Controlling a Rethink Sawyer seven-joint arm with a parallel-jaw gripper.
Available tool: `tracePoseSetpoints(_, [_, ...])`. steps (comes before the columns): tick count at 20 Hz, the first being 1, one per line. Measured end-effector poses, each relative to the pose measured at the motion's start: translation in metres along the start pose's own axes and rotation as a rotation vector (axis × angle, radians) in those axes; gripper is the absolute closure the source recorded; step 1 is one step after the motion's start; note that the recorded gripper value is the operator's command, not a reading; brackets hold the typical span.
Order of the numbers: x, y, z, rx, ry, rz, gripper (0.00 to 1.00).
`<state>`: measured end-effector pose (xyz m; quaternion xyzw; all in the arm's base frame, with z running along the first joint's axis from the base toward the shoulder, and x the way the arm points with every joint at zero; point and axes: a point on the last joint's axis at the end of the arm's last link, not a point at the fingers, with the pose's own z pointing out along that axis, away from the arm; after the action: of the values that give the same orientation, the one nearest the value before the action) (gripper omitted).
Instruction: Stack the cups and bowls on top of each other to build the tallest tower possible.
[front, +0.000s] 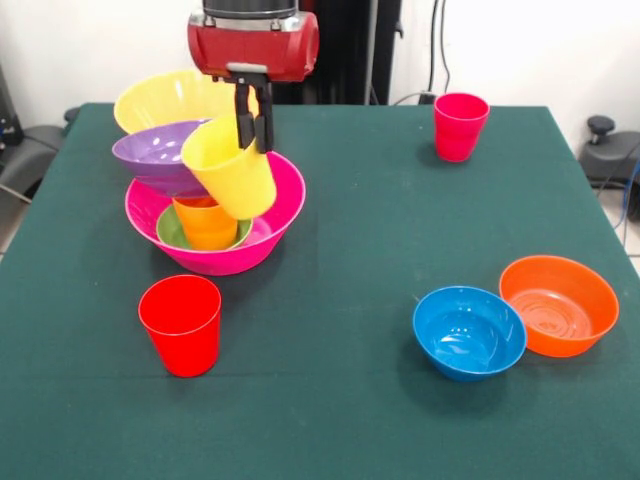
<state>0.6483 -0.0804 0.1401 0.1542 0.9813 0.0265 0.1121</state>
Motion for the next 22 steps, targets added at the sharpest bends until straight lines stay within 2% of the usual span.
tracePoseSetpoints(3, [0.003,-0.003,-0.004,0.007,0.002,0.001,1.0])
tracePoseSetpoints(9, [0.012,-0.009,-0.032,0.027,0.009,0.027,1.0])
tracePoseSetpoints(15, [0.01,-0.022,-0.083,0.053,0.04,0.108,1.0])
tracePoseSetpoints(19, [0.01,-0.034,-0.109,0.065,0.034,0.153,1.0])
tracePoseSetpoints(22, [0.015,-0.042,-0.12,0.074,0.028,0.174,1.0])
